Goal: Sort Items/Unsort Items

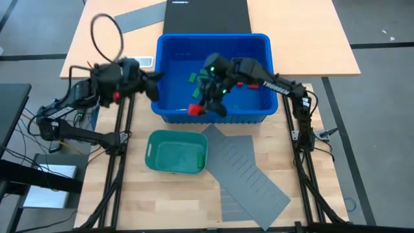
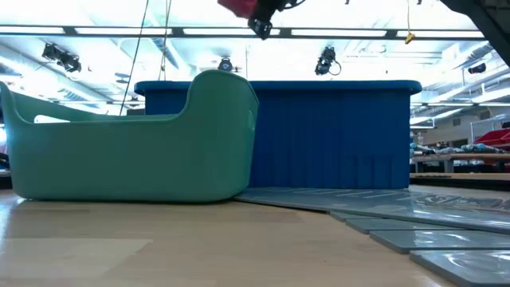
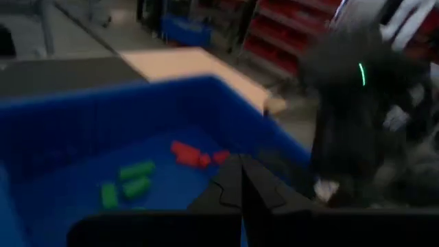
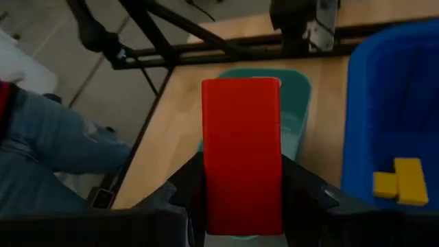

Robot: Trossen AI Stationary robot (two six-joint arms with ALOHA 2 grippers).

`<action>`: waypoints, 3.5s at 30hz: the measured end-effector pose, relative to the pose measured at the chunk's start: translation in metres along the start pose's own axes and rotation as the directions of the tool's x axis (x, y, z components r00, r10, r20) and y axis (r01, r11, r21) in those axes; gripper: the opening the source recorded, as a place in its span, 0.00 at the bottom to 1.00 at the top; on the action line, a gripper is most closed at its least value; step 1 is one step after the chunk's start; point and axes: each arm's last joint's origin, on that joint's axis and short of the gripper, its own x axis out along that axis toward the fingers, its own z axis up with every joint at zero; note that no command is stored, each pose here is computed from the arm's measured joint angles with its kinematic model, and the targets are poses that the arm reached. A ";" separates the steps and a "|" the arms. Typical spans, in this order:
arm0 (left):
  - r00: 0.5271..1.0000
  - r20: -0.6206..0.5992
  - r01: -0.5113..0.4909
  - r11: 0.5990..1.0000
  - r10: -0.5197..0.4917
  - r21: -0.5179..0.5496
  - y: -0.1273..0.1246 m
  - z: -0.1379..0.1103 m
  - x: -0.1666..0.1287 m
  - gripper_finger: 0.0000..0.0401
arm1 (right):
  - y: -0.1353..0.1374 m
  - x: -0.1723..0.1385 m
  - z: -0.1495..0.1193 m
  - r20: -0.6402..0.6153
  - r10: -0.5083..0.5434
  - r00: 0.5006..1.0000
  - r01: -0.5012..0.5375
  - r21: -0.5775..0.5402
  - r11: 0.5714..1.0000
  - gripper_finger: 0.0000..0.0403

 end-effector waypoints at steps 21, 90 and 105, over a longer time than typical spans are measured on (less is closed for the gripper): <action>0.971 -0.025 0.238 0.971 -0.238 0.001 0.034 0.023 0.041 0.00 | 0.021 0.092 -0.020 -0.005 -0.033 0.999 0.033 0.258 0.966 0.58; 0.987 -0.014 0.157 0.985 -0.158 -0.077 0.036 0.018 0.087 0.00 | -0.220 -0.067 -0.254 -0.511 -0.703 0.495 0.721 0.693 0.004 0.34; 0.983 -0.022 0.180 0.980 -0.182 -0.087 0.036 0.018 0.087 0.00 | -0.154 -0.096 -0.153 -0.058 -0.677 0.734 0.523 0.683 0.510 0.32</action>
